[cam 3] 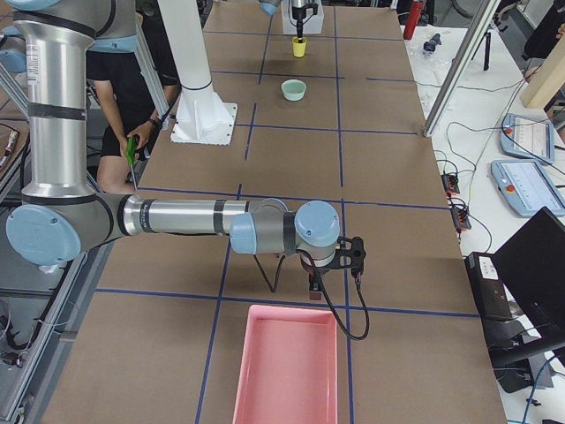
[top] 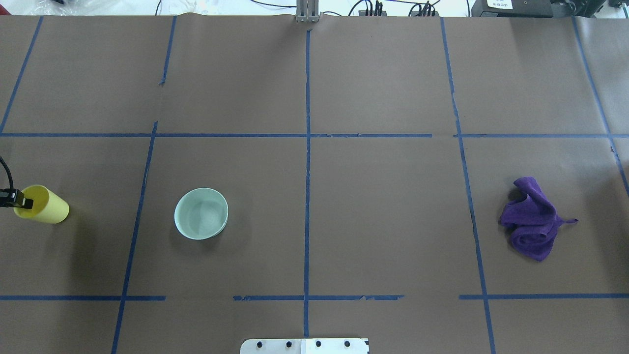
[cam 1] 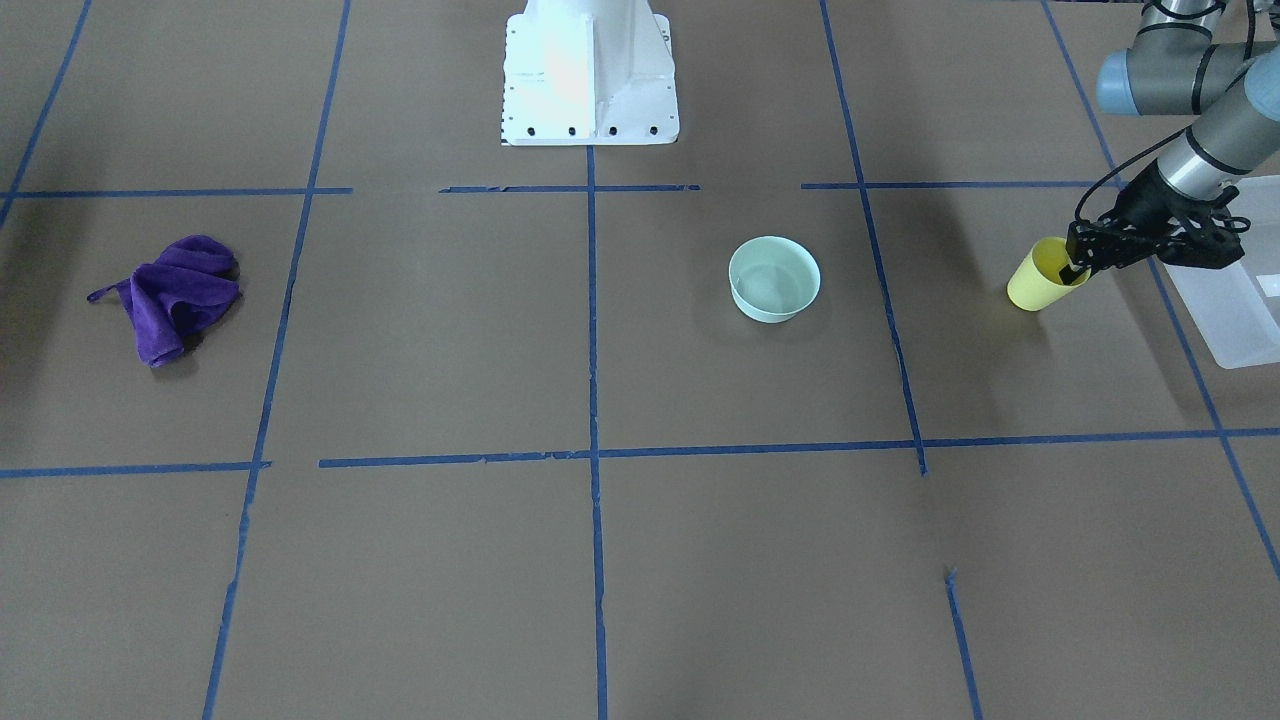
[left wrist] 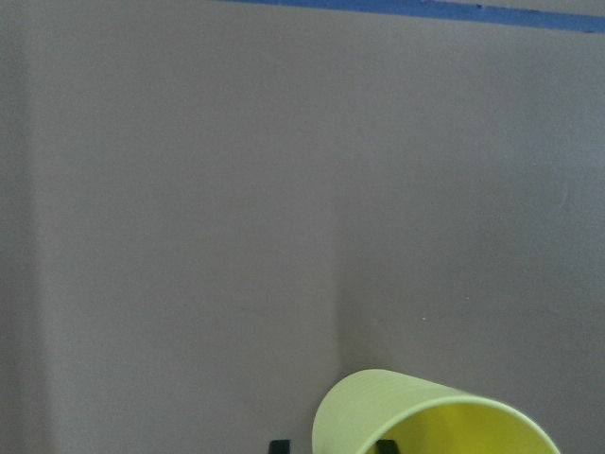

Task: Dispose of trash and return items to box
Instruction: 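Lift the yellow cup off the table while the right gripper reaches for the cloth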

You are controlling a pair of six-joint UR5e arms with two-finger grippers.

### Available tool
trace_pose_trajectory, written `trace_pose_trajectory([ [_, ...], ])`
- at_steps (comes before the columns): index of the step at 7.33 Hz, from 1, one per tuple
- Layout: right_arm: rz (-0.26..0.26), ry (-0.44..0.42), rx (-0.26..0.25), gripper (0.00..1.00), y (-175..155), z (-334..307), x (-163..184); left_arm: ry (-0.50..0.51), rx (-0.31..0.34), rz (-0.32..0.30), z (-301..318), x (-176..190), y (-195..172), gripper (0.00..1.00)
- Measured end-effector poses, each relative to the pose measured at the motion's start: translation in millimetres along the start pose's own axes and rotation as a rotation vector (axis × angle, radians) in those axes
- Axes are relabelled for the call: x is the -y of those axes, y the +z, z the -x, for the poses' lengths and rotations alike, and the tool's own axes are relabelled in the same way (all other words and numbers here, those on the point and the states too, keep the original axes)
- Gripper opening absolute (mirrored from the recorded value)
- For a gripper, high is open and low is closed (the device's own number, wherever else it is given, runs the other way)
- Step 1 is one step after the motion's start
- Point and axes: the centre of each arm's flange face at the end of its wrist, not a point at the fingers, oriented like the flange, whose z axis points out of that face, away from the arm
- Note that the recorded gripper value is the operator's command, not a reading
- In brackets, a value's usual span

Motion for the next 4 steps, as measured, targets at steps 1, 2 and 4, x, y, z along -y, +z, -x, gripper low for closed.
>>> trace_pose_trajectory([
  [1, 0.002, 0.0, 0.0, 1.0, 1, 0, 0, -0.008, -0.01, -0.006, -7, 1, -5, 0.0],
  [2, 0.003, 0.0, 0.001, 1.0, 2, 1, 0, -0.014, -0.027, -0.015, -20, 3, -14, 0.0],
  [4, 0.002, -0.021, 0.005, 1.0, 1, 12, 8, -0.016, -0.042, -0.03, -55, 10, -42, 0.0],
])
